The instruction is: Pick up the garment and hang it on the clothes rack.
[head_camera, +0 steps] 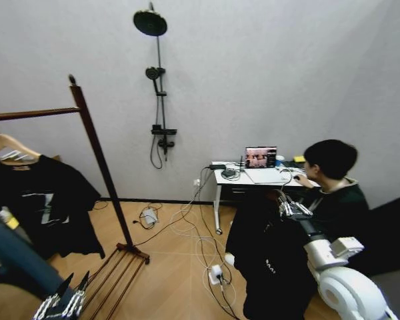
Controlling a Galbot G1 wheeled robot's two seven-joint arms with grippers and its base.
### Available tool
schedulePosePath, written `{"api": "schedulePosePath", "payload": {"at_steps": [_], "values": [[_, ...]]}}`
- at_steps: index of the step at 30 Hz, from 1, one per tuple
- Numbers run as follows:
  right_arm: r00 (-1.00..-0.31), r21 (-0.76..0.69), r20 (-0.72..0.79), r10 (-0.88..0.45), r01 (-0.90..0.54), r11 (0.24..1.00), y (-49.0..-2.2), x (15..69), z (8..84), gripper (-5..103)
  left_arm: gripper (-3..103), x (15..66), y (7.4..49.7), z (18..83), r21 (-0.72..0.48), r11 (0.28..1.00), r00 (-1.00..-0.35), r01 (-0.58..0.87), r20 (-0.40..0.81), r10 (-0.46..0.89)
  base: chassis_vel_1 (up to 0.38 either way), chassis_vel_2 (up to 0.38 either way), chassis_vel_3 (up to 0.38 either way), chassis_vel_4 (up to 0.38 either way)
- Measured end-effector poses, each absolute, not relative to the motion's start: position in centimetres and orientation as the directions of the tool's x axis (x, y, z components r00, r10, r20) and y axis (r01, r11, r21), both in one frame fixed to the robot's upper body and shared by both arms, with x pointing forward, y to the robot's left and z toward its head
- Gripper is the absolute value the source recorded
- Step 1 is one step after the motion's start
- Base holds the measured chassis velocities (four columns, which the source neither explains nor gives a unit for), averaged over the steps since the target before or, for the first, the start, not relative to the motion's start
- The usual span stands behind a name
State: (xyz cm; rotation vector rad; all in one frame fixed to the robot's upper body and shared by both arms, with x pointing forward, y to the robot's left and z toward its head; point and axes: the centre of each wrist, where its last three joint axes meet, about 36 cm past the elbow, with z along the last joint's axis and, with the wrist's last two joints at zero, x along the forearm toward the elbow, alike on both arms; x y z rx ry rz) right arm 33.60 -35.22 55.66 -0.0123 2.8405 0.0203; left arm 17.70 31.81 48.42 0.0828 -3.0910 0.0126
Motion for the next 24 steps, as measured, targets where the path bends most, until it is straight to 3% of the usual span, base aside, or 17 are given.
{"api": "schedulePosePath", "payload": {"at_steps": [14,24], "values": [[-0.954,-0.007,-0.299,-0.017,-0.016,1.0,-35.33,33.35,55.42,9,46,17.7,31.81,48.42,-0.007,0.999,-0.997,-0.054,0.05,-0.053,0.011,0.012,0.007,0.009],[-0.955,-0.003,-0.297,-0.016,-0.016,1.0,-35.09,33.29,55.27,9,46,17.7,31.81,48.42,-0.007,0.999,-0.997,-0.054,0.05,-0.053,-0.117,0.119,0.118,-0.121]]}}
